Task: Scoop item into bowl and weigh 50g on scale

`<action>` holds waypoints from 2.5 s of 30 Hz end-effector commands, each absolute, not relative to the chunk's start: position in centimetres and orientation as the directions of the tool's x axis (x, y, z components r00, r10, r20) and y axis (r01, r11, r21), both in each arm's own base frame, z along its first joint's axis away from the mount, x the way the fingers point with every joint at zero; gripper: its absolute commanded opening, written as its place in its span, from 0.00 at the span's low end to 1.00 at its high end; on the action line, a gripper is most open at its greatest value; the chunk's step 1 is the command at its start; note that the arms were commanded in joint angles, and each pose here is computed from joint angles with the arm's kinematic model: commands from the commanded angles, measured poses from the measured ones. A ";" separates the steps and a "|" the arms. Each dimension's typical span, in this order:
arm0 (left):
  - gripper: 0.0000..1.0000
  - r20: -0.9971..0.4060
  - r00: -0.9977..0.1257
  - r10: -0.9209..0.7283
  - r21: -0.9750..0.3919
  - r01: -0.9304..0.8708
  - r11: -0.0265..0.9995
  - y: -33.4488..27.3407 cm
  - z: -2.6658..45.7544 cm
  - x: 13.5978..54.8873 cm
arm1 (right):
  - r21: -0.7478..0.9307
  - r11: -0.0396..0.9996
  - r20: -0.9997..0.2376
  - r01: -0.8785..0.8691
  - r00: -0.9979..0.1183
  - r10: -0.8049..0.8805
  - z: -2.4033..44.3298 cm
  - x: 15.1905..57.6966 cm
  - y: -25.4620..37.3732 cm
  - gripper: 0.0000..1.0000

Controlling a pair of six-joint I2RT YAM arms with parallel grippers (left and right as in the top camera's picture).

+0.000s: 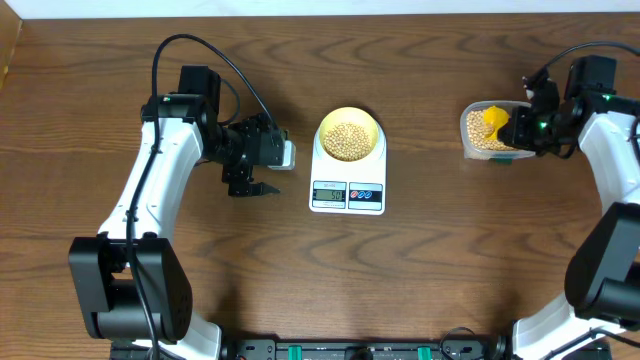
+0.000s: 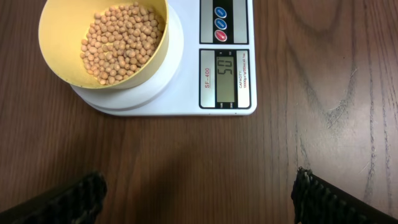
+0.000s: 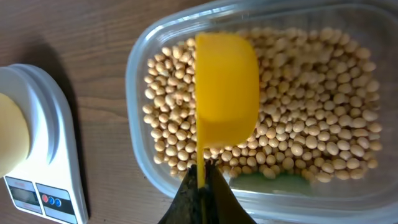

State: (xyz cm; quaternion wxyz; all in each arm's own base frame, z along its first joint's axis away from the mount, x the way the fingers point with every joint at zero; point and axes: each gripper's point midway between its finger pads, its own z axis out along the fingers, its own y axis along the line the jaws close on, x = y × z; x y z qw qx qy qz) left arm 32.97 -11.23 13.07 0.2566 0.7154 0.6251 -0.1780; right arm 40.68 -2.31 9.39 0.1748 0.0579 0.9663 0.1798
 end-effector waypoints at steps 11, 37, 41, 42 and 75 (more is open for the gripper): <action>0.98 -0.586 0.171 0.792 0.152 0.983 -0.099 -11.5 13.3 32.9 | 0.250 0.966 -0.447 0.057 -0.879 0.167 12.9 42.8 -4.9 0.53; 0.98 -0.586 0.170 0.792 0.152 0.983 -0.099 -11.5 13.3 32.9 | 0.436 0.876 -0.539 -0.207 -0.839 0.070 16.6 44.5 3.7 0.99; 0.98 -0.586 0.171 0.792 0.152 0.983 -0.099 -11.5 13.3 32.9 | 0.422 0.875 -0.549 -0.238 -0.835 0.038 16.7 44.6 5.2 0.99; 0.98 -0.586 0.171 0.792 0.153 0.983 -0.099 -11.5 13.3 32.9 | 0.421 0.873 -0.552 -0.246 -0.833 0.032 16.7 44.7 5.4 0.99; 0.97 -0.586 0.171 0.792 0.152 0.983 -0.099 -11.5 13.3 32.9 | 0.421 0.868 -0.551 -0.263 -0.834 0.015 16.7 44.5 6.4 0.99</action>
